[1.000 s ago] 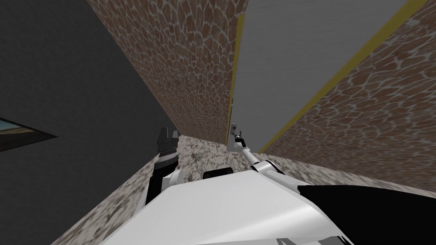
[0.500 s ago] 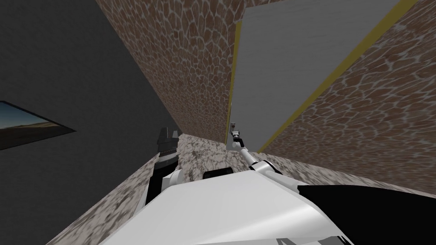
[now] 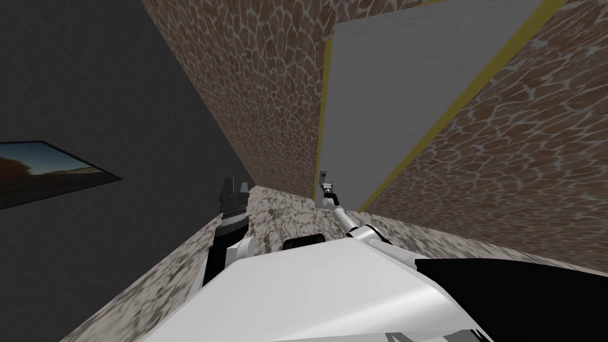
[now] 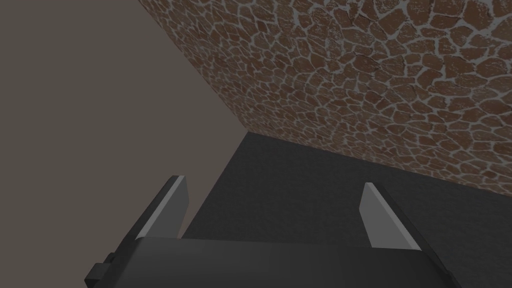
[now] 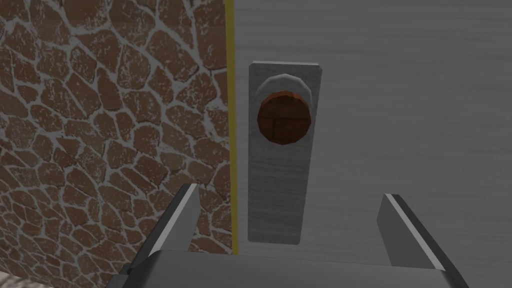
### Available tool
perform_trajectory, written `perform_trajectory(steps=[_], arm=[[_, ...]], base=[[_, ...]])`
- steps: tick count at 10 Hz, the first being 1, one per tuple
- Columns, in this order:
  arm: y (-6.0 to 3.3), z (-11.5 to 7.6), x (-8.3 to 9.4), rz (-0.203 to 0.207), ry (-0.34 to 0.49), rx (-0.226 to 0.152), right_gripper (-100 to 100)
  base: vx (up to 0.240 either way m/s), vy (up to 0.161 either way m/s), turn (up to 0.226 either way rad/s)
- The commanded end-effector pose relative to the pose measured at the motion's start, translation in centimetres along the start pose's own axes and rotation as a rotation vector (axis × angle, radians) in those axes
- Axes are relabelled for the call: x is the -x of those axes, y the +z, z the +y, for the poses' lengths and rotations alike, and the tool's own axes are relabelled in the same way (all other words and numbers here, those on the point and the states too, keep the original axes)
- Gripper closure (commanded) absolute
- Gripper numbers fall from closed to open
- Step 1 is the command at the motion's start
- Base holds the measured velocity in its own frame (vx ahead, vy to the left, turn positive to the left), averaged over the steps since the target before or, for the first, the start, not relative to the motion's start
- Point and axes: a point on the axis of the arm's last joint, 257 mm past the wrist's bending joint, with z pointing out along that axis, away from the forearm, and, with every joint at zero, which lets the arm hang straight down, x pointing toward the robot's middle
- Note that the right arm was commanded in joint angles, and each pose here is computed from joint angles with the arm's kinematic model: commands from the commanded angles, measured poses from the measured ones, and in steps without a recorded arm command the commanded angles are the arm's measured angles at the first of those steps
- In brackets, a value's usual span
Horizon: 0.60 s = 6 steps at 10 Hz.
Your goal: Pull the door open
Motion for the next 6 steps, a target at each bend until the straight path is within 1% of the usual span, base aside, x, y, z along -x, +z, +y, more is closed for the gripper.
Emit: perform_trajectory(steps=[1, 2, 3, 4, 5, 6], arm=[[0.09, 2.2, 0.2, -0.002, 0.001, 0.02, -100], [0.12, 3.0, 0.3, -0.002, 0.001, 0.027, -100], [0.15, 4.8, 0.4, -0.002, 0.001, 0.043, -100], [0.16, 5.8, 0.4, -0.002, 0.001, 0.052, -100], [0.16, 5.8, 0.4, -0.002, 0.001, 0.052, -100], [0.16, 7.8, 0.4, -0.002, 0.001, 0.069, -100]], base=[[0.079, 0.017, 0.116], [0.158, 0.029, 0.122], [0.209, 0.029, 0.147], [0.177, 0.021, 0.117], [0.085, 0.008, 0.024], [0.081, 0.001, 0.112]])
